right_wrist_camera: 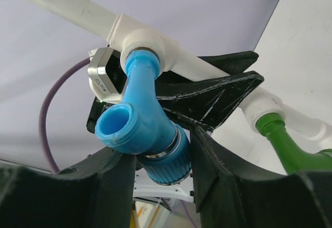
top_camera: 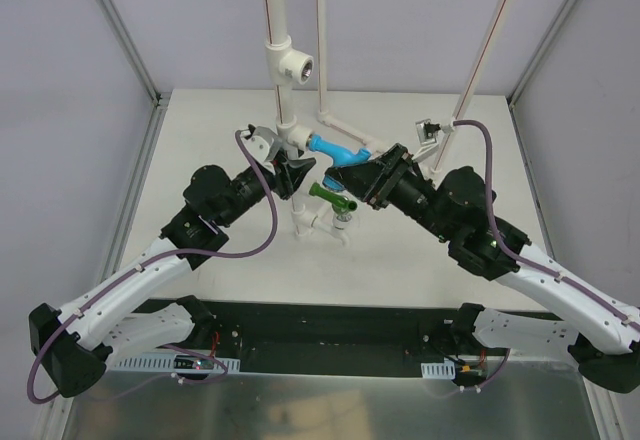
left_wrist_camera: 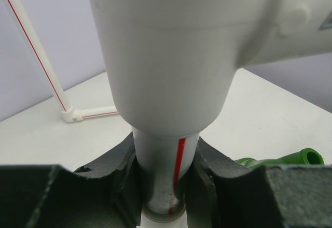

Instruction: Install the water faucets

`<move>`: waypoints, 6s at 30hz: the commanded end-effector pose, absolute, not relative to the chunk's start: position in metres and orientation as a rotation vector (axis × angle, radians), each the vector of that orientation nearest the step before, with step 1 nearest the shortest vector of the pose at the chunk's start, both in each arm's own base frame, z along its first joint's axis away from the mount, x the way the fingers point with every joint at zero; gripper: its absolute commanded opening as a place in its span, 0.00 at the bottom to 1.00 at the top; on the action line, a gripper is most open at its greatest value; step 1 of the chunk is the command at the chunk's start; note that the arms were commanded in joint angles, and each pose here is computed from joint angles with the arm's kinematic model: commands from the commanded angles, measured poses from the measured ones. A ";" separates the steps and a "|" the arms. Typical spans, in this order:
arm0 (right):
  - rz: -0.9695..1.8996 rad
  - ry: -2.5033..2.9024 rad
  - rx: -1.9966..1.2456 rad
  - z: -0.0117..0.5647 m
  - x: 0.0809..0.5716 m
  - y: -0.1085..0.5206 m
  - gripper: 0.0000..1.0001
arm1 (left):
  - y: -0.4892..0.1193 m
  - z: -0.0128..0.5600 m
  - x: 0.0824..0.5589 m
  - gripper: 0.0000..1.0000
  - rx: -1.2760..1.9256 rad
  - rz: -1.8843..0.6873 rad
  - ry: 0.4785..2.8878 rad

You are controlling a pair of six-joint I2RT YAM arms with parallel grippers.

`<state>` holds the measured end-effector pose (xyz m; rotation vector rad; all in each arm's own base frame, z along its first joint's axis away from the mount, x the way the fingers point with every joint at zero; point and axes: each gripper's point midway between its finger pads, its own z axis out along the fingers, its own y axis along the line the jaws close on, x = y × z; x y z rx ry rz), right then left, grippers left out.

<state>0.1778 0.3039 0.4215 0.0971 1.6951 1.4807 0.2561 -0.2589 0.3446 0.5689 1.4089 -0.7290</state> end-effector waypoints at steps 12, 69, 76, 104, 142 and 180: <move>1.723 1.357 0.908 0.498 0.222 0.235 0.02 | -0.264 0.338 0.243 0.00 0.542 -0.834 1.476; 0.076 0.413 -1.263 0.479 0.146 0.244 0.54 | -0.262 0.337 0.242 0.00 0.540 -0.831 1.479; 0.032 0.409 -1.300 0.476 0.154 0.253 0.53 | -0.263 0.339 0.241 0.00 0.546 -0.831 1.474; -0.035 0.438 -1.458 0.448 0.180 0.296 0.49 | -0.260 0.339 0.240 0.00 0.544 -0.826 1.475; -0.062 0.365 -1.453 0.456 0.176 0.318 0.60 | -0.265 0.341 0.239 0.00 0.548 -0.854 1.477; 0.339 0.697 -1.243 0.423 0.176 0.338 0.00 | -0.264 0.338 0.239 0.00 0.545 -0.851 1.484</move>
